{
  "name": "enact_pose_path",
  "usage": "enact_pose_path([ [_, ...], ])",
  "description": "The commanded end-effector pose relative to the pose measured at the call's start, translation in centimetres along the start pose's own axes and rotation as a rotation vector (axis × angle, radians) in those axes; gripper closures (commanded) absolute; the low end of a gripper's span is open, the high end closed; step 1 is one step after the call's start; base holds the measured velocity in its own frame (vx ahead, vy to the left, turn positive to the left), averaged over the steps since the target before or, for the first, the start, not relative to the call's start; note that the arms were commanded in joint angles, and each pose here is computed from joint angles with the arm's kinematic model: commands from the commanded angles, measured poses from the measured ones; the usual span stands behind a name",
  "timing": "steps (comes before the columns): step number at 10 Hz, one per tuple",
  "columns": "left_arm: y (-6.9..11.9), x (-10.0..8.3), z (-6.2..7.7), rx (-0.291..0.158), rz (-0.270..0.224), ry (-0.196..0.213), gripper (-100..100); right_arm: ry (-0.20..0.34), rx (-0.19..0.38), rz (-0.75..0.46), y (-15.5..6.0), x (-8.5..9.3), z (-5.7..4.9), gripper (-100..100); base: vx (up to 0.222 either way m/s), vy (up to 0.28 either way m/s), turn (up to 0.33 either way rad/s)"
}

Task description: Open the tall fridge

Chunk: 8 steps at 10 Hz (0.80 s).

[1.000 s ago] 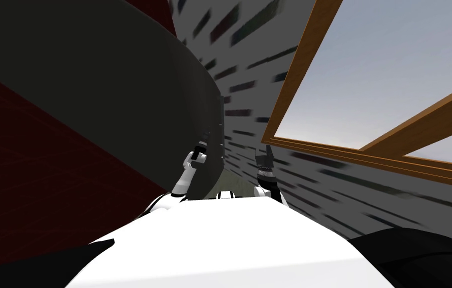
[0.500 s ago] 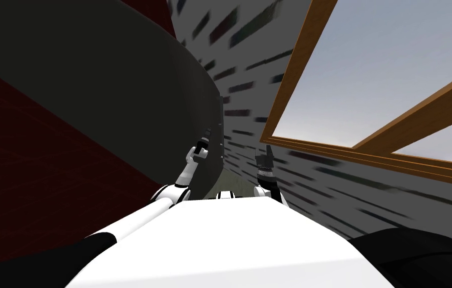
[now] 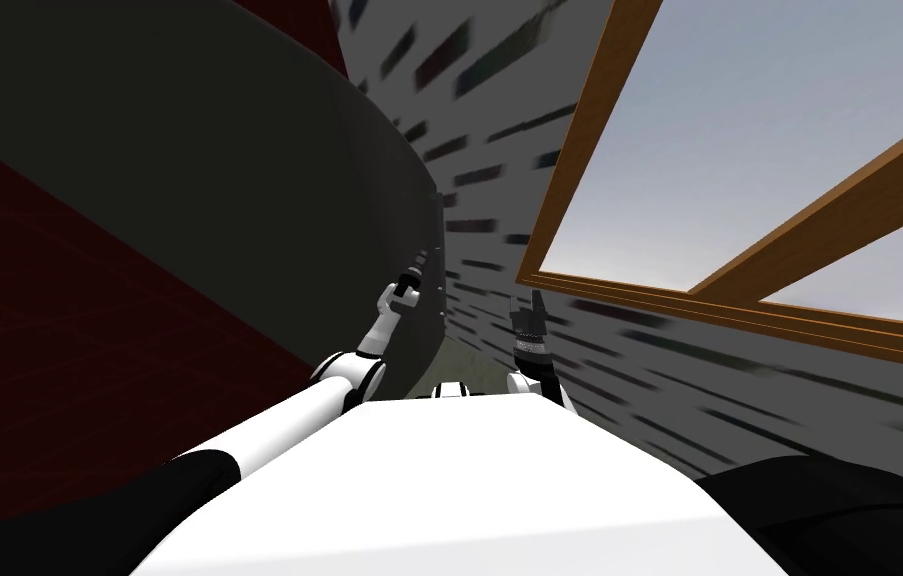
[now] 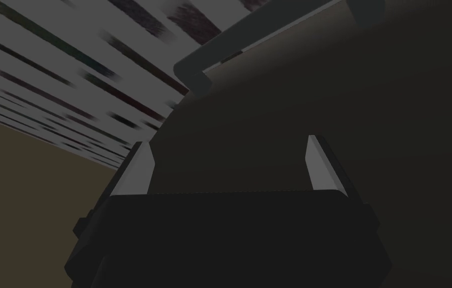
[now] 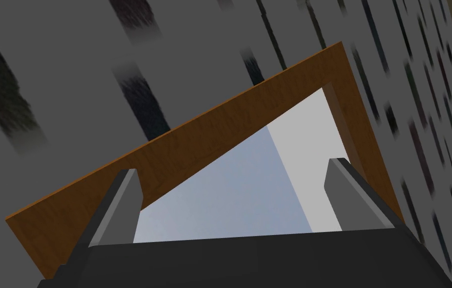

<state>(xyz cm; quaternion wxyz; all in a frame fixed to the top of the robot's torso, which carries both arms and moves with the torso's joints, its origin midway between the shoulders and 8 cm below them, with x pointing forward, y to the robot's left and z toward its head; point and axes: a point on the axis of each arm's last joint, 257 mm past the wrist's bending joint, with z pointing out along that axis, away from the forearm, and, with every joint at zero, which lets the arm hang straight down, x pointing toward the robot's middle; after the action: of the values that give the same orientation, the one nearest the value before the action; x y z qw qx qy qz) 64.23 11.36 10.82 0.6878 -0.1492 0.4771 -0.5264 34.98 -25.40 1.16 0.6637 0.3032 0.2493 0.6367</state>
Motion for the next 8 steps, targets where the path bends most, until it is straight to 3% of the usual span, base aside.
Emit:
enact_pose_path([
  [1,0.2,0.4,1.5,-0.016,0.007,0.011,-100,0.0,0.0,0.0,0.0,0.0,0.0,0,0.0,0.0,0.0],
  [4,0.9,1.3,3.9,-0.073,0.028,0.043,-100,0.0,0.0,0.0,0.0,0.0,0.0,0,0.001,-0.01,-0.034],
  [5,1.3,1.4,4.1,-0.081,0.029,0.045,-100,0.0,0.0,0.0,0.0,0.0,0.0,0,0.004,-0.013,-0.019],
  [6,1.3,1.8,5.2,-0.105,0.04,0.059,-100,0.0,0.0,0.0,0.0,0.0,0.0,0,0.008,-0.015,-0.032],
  [7,1.9,1.9,5.2,-0.118,0.041,0.062,-100,0.0,0.0,0.0,0.0,0.0,0.0,0,0.009,-0.015,-0.025],
  [8,1.5,2.2,6.2,-0.133,0.052,0.073,-100,0.0,0.0,0.0,0.0,0.0,0.0,0,0.012,-0.02,-0.039],
])
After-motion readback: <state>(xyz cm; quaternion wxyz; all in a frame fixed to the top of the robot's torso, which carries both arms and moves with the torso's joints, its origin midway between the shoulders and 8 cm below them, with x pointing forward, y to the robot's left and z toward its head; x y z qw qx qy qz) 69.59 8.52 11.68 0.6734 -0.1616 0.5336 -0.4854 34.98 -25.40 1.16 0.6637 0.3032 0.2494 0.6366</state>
